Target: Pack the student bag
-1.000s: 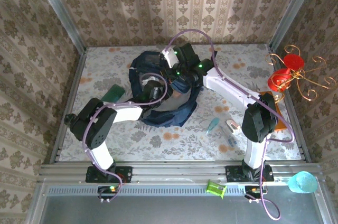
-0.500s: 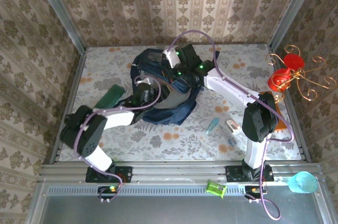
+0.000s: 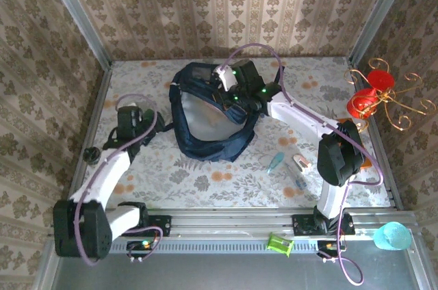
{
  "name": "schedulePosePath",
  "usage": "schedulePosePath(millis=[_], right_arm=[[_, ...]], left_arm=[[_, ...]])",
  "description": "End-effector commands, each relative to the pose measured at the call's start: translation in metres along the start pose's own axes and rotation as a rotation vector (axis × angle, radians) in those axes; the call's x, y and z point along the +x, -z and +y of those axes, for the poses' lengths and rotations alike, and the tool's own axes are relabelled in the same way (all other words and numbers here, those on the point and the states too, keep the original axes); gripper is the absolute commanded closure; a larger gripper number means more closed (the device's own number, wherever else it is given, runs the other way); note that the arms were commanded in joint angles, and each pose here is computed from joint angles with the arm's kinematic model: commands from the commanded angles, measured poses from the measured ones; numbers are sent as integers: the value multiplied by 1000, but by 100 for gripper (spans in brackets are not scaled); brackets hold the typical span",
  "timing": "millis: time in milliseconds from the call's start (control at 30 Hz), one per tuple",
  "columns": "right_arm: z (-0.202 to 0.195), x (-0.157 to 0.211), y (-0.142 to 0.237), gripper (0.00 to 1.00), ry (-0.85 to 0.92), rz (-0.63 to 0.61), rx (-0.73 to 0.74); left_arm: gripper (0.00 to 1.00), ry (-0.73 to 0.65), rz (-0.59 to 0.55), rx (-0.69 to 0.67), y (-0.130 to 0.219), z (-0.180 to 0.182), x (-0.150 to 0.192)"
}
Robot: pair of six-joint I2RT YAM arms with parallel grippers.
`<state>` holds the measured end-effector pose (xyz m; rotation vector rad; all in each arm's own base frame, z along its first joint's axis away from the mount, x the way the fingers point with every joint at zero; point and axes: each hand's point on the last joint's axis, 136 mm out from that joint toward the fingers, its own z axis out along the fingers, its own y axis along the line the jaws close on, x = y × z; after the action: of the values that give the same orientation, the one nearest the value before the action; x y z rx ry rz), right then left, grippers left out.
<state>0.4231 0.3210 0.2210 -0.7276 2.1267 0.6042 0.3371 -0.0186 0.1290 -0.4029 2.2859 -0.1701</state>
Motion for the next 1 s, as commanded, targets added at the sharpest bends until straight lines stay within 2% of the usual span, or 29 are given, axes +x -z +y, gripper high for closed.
schedulePosePath(millis=[0, 300, 433, 600, 967], right_arm=[[-9, -17, 13, 100, -29, -68, 3], [-15, -20, 8, 100, -92, -105, -64], [-21, -20, 7, 100, -98, -102, -59], [-22, -20, 5, 100, -103, -103, -68], [-22, -15, -3, 100, -121, -84, -80]], left_arm=[[0, -179, 115, -63, -18, 14, -4], [0, -378, 370, -130, -67, 17, 7], [0, -435, 409, -160, -79, 20, 15], [0, -432, 465, -259, -91, 39, 14], [2, -299, 544, -196, -120, 51, 7]])
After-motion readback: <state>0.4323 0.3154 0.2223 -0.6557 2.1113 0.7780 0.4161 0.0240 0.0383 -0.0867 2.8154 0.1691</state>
